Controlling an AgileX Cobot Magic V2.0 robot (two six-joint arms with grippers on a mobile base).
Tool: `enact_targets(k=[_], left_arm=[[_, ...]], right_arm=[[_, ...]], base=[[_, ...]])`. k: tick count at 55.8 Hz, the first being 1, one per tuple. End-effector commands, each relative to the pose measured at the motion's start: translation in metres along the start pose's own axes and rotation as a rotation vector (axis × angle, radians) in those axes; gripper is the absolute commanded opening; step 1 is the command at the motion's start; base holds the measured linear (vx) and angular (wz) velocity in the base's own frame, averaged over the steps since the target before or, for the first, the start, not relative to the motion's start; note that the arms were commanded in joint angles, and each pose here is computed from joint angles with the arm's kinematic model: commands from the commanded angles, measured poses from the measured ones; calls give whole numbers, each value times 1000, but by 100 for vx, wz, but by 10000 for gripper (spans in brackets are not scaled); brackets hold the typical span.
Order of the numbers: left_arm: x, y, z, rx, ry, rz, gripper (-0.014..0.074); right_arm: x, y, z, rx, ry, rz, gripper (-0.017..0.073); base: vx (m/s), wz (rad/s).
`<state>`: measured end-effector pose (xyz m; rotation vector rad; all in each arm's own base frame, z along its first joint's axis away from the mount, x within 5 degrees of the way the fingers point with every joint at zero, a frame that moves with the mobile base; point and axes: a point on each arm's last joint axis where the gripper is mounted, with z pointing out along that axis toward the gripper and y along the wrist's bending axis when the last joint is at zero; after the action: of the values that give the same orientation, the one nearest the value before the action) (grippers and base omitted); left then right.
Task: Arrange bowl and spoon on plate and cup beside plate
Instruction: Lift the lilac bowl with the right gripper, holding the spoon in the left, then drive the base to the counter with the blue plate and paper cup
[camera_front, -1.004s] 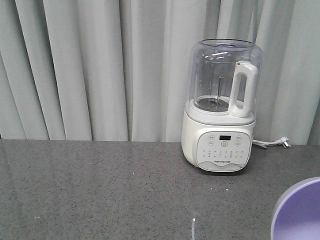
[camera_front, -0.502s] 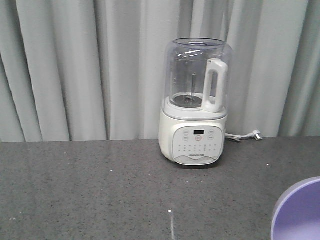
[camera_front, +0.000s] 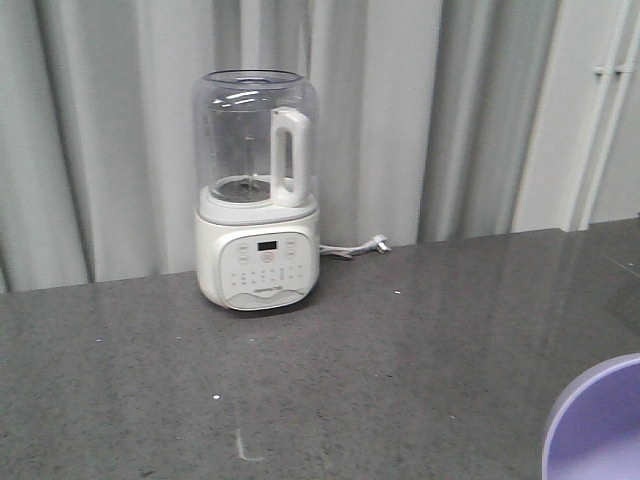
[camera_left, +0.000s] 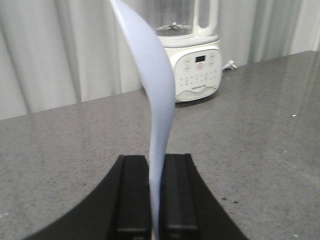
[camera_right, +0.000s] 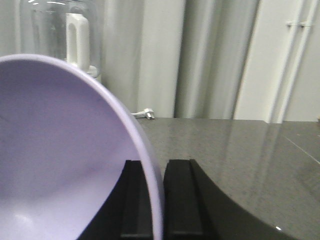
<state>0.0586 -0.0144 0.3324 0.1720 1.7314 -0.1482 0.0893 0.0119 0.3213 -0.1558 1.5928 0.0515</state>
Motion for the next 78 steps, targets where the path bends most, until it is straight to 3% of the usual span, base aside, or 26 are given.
enact_targets(k=[1, 78], left_arm=[[-14, 0, -2, 0, -96, -6, -3], [-14, 0, -2, 0, -96, -6, -3]], right_arm=[[-15, -5, -1, 56, -87, 12, -9], [-15, -5, -1, 56, -87, 12, -9]], base=[[-14, -54], [-11, -59]])
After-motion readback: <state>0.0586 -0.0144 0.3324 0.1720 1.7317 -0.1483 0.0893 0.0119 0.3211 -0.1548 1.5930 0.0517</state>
